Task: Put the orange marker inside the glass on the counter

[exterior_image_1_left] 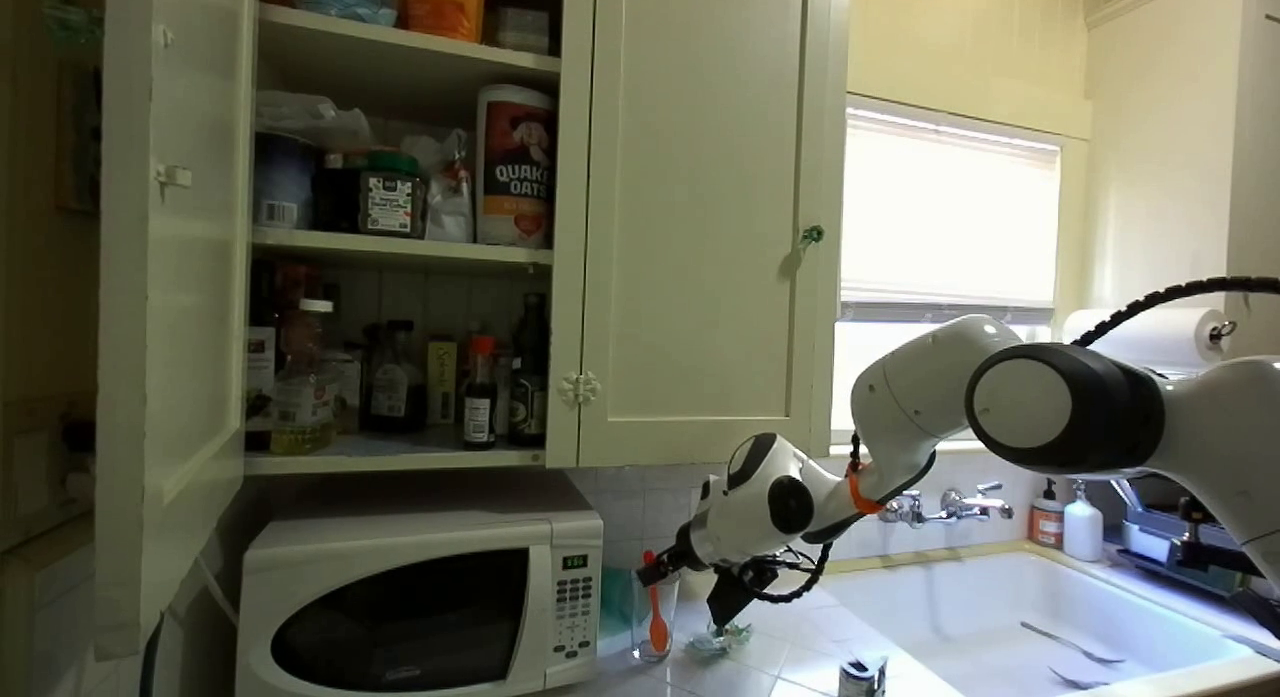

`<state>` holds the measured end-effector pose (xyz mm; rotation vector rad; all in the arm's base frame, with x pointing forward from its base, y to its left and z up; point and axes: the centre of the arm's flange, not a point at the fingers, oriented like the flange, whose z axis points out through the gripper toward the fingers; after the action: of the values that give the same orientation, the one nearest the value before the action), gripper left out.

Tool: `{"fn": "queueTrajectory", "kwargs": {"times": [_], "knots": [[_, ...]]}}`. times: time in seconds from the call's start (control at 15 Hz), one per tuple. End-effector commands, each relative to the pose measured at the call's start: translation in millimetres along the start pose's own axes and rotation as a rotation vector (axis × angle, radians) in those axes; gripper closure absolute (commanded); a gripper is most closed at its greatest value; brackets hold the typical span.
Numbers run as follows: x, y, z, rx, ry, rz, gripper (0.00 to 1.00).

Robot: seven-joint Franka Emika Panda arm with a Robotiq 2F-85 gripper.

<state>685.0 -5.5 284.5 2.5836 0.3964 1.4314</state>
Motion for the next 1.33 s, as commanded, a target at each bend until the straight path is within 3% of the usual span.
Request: {"fn": "queueTrajectory", "kwargs": {"times": [0.0,0.13,0.33,0.6,0.8,1.07,1.27], "knots": [[-8,13,-36,-0.017,0.028,0.052,0.00],[-4,10,-52,0.017,0.057,0.062,0.00],[-1,-4,-77,0.083,0.009,0.059,0.00],[-33,-26,-107,0.074,-0.053,0.066,0.00],[-64,-54,-136,0.052,-0.051,0.053,0.00],[-71,-131,-160,0.117,-0.029,-0.216,0.00],[-69,-177,-176,0.153,0.046,-0.366,0.00]]}}
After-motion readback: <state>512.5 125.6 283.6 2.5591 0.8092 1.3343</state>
